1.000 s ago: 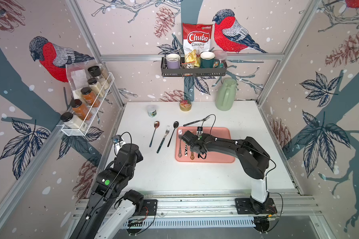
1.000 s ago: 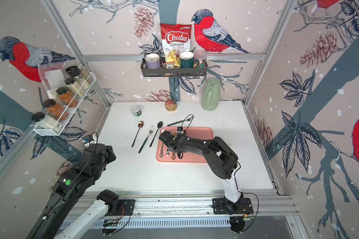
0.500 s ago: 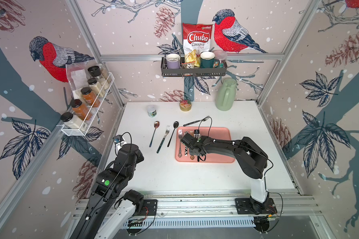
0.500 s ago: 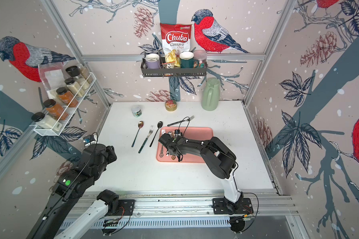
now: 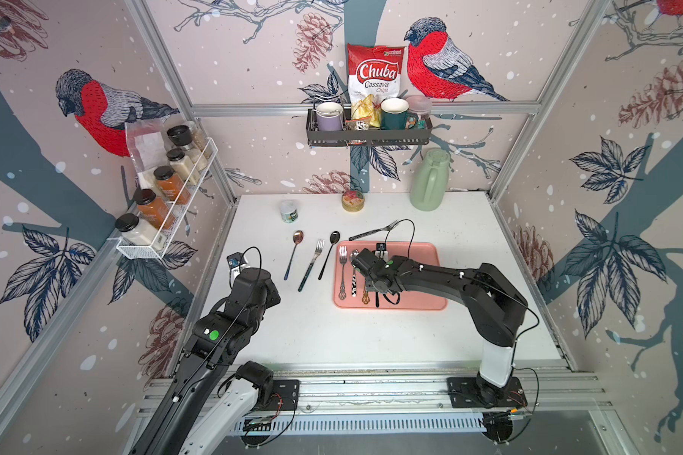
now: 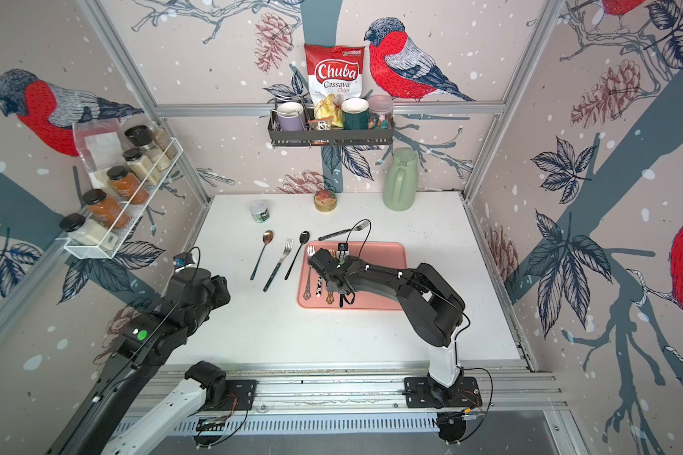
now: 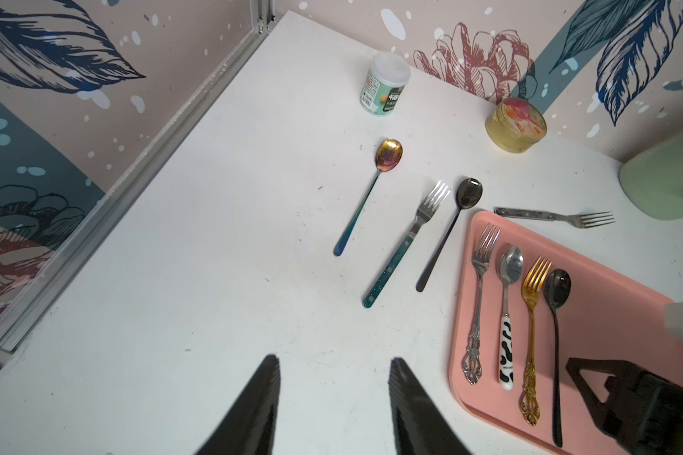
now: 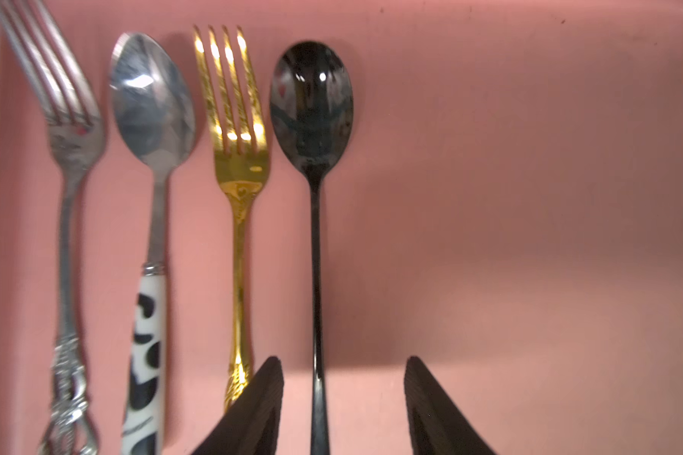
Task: Set the spoon and fork side by side
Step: Place the spoon on the tray, then pick up the fork at the center of the board, then place the fork on the tray.
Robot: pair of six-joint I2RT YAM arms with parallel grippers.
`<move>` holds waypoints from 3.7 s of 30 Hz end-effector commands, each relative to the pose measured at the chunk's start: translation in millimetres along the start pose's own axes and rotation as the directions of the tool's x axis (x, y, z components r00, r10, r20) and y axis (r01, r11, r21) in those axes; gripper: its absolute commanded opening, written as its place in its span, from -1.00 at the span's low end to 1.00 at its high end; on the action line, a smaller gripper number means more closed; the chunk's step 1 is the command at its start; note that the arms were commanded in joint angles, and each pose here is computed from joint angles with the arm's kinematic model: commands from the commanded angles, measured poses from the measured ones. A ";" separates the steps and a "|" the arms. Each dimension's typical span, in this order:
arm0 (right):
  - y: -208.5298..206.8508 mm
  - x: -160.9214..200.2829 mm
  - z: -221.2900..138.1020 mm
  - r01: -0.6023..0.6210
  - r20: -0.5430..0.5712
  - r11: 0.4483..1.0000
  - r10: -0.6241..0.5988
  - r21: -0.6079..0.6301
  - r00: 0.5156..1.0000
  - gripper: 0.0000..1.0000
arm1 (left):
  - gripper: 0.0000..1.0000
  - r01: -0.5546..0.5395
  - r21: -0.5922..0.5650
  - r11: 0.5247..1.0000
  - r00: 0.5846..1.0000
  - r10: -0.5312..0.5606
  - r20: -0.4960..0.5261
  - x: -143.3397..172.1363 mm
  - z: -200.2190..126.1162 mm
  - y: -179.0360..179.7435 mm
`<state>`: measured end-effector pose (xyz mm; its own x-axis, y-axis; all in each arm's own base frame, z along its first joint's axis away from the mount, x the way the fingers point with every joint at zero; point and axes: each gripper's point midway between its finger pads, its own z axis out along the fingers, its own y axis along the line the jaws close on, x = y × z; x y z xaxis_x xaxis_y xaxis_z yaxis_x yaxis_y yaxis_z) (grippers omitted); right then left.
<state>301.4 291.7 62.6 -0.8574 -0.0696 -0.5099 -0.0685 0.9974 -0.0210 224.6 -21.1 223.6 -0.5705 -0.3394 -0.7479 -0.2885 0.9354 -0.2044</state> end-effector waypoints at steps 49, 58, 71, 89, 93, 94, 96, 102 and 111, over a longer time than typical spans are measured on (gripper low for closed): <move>-54.1 -20.9 -56.8 -0.032 0.218 0.961 0.095 -0.275 0.971 -0.07 | -0.63 -0.326 0.068 0.943 0.744 0.300 -0.597 111.1 243.7 -74.1; -60.1 -21.5 -56.6 -0.061 0.218 0.954 0.129 -0.292 0.967 -0.08 | -0.95 -0.277 -0.012 0.961 0.819 0.230 -0.525 72.7 215.9 -72.2; -106.3 -27.9 -60.8 -0.240 0.233 0.901 0.337 -0.361 0.912 -0.03 | -1.00 -0.208 0.168 0.964 0.912 0.253 -0.324 34.5 127.6 -177.0; -158.5 -27.5 -55.9 -0.423 0.219 0.841 0.507 -0.337 0.834 -0.03 | -1.00 -0.305 0.153 0.940 0.897 0.338 -0.286 126.6 122.4 -326.3; -170.6 -25.1 -59.5 -0.458 0.236 0.819 0.548 -0.347 0.802 -0.03 | -1.00 -0.322 0.142 0.936 0.887 0.351 -0.300 148.3 132.0 -335.3; -173.2 -24.4 -59.9 -0.465 0.239 0.813 0.557 -0.350 0.795 -0.03 | -1.00 -0.323 0.136 0.937 0.887 0.350 -0.302 152.1 134.7 -336.0; -176.1 -23.4 -60.5 -0.473 0.241 0.805 0.570 -0.358 0.786 -0.03 | -1.00 -0.321 0.121 0.939 0.885 0.343 -0.314 160.2 140.2 -335.0; -176.2 -22.2 -59.0 -0.475 0.232 0.799 0.573 -0.368 0.786 -0.01 | -1.00 -0.330 0.086 0.940 0.876 0.339 -0.344 184.3 156.3 -332.4; -176.8 -21.8 -58.4 -0.480 0.228 0.795 0.578 -0.371 0.783 0.00 | -1.00 -0.312 0.100 0.945 0.859 0.326 -0.394 206.9 165.9 -333.6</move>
<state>299.1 113.6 122.0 -0.6108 0.5122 -0.6037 0.1793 0.8322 0.5246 332.3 -381.2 35.2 -0.8816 -0.0089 -0.4718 -0.0118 0.9999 0.0031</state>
